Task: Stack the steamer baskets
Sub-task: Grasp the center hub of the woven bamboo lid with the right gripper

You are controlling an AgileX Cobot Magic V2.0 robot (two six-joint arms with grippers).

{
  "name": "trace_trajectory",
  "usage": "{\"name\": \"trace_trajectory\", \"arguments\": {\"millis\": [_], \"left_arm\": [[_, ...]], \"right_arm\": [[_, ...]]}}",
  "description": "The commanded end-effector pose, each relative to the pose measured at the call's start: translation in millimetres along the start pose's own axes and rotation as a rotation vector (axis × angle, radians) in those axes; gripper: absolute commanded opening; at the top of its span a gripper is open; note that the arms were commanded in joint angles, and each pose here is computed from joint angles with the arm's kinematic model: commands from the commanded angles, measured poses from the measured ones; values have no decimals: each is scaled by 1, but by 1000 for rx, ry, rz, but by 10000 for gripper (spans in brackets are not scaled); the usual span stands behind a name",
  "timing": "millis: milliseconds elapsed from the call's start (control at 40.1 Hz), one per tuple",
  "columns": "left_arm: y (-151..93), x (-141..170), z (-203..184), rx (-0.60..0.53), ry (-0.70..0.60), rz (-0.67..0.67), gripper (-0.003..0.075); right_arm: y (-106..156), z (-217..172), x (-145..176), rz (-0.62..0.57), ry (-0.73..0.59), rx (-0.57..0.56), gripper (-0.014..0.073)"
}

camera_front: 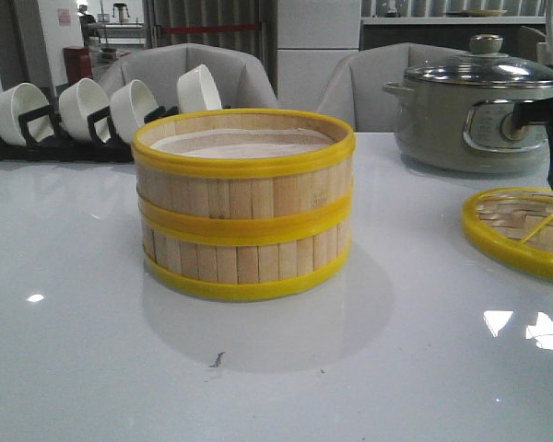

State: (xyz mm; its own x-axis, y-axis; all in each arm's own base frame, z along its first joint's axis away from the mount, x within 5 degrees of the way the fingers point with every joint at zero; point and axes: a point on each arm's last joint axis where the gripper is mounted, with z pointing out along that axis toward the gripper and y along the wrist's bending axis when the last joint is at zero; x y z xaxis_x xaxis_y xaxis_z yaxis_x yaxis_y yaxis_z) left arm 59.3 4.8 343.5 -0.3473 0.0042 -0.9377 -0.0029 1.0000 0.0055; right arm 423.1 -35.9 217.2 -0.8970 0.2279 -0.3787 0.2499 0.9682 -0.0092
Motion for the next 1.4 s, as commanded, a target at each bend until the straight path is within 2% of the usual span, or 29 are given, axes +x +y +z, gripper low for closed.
{"name": "trace_trajectory", "arguments": {"millis": [0,349,723,1247,1371], "left_arm": [[-1,-14,-3,19,-99,-1,99],[-1,-14,-3,19,-99,-1,99],[-1,-14,-3,19,-99,-1,99],[-1,-14,-3,19,-99,-1,99],[-1,-14,-3,19,-99,-1,99]], "right_arm": [[-3,-26,-14,-18,-112,0,418],[-2,-9,-15,-22,-99,0,417],[-1,-12,-22,-19,-129,-5,415],[-6,-12,-20,-10,-93,7,22],[1,-28,-24,-18,-89,3,25]]}}
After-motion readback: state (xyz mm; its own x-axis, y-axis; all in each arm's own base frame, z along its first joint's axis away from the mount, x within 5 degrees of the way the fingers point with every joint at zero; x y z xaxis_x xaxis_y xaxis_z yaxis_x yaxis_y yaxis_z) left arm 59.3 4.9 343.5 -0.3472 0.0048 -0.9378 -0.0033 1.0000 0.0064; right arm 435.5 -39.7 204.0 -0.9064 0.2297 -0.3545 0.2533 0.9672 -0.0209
